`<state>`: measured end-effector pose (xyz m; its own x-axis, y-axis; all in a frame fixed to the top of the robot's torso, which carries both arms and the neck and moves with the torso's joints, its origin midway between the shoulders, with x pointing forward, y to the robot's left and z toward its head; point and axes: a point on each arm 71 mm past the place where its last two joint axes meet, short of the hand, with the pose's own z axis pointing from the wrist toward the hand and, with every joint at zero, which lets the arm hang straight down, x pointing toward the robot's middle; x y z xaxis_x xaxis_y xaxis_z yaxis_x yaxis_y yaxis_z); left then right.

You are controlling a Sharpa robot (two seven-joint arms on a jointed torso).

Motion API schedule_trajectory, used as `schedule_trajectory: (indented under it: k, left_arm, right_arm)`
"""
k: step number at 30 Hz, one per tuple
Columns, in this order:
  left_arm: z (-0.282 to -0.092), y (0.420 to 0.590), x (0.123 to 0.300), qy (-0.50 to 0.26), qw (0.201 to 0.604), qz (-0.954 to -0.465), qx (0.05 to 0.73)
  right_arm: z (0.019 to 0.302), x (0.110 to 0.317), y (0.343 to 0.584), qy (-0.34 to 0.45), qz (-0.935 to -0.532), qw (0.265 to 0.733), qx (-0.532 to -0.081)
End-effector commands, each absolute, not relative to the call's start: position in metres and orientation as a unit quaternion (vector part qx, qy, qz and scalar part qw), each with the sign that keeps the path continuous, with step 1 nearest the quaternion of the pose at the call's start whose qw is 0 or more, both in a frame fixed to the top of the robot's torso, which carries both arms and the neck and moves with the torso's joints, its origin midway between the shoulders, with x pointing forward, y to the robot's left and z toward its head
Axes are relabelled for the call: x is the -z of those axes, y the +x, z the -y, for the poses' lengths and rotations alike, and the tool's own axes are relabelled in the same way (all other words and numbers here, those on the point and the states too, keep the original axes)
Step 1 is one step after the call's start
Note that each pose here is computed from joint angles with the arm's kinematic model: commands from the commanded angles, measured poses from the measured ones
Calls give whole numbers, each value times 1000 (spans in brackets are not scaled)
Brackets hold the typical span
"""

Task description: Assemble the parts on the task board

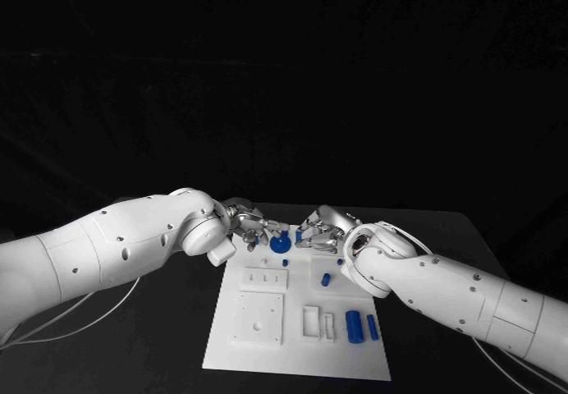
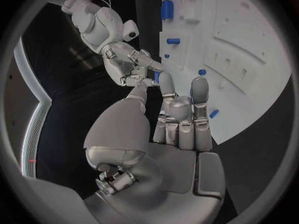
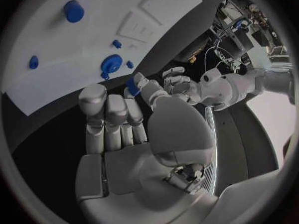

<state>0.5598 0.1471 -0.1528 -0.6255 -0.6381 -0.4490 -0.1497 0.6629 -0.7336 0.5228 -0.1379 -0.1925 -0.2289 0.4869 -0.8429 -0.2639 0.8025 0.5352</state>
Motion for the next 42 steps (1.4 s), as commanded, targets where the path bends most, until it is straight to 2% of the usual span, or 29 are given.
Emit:
schedule_trajectory:
  k: [1,27,42]
  left_arm:
    - [-145,559,154,-225,362,-849,313]
    - [-136,557,166,-222,355,-864,281]
    - [-134,557,169,-224,355,-862,284]
  right_arm:
    - [134,193,522,64,-727,620,-288]
    - [106,190,513,49,-726,615,-304]
    - [99,196,509,34,-739,600,-305]
